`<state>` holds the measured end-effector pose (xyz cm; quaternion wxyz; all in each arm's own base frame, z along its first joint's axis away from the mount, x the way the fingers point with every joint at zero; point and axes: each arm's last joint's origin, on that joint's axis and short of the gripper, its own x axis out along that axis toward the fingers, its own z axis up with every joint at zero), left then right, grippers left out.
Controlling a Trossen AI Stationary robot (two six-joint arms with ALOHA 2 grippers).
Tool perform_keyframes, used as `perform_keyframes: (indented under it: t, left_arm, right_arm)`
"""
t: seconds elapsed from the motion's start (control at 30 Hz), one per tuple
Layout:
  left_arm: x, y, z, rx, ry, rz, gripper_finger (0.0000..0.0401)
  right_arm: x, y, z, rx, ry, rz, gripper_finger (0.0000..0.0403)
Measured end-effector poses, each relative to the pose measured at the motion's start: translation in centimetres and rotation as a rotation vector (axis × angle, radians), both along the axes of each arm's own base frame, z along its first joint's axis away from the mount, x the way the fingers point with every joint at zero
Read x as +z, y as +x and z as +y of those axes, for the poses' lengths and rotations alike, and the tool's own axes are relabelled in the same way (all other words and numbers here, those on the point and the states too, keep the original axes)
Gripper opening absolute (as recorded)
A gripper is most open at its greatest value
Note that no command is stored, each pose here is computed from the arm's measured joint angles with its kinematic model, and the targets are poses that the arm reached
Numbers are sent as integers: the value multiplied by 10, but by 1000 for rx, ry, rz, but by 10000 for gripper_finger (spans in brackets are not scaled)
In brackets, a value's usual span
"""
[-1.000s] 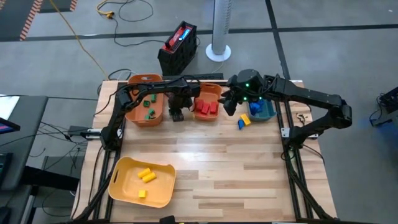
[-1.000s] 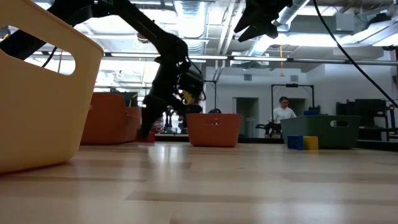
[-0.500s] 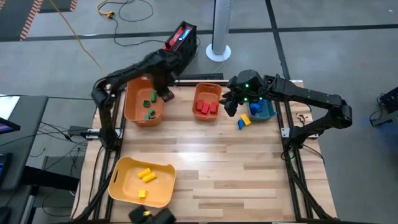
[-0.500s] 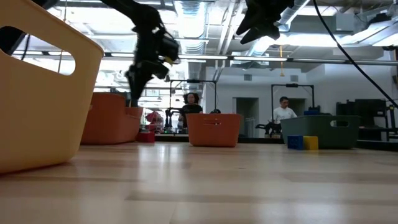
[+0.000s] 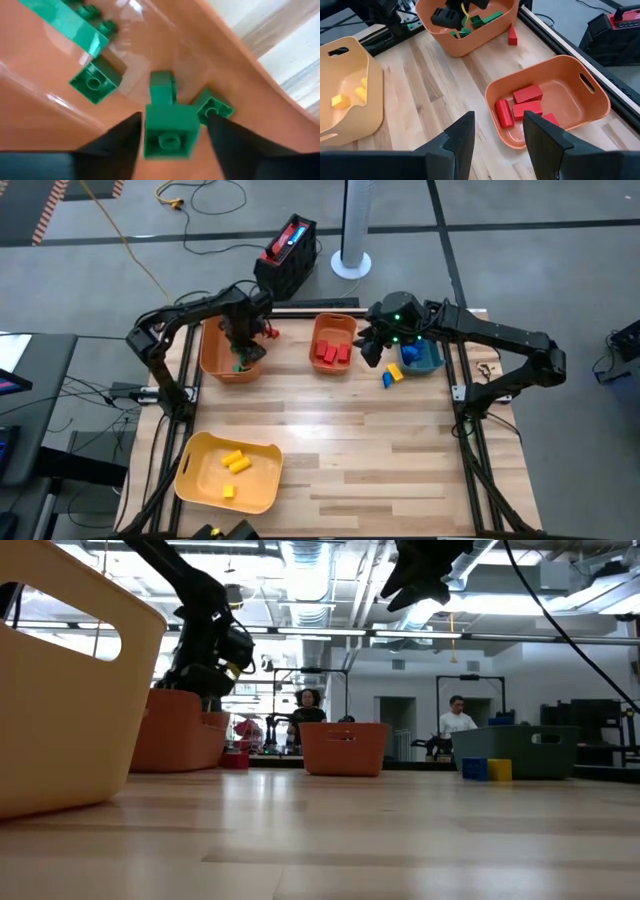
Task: Sort blocks
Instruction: Put the green game piece into the left orange bin, then put the blue game piece into the green bin
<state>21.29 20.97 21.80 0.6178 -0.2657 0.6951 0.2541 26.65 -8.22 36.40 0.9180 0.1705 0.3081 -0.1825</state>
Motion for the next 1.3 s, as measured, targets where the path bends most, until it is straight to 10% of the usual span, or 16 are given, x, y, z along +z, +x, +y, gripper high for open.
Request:
perform_keyframes:
  t: [0.27,0.63,1.3]
  left_arm:
    - [42,10,8,-35,105,-98,314]
    - [53,78,36,-380,201,-166,256]
    - [17,127,26,-472,211,167,251]
  right_arm:
    - [0,-1,-3,-11,0,-1,179]
    - [3,2,-2,-17,4,-38,179]
    - [2,7,17,10,16,-38,179]
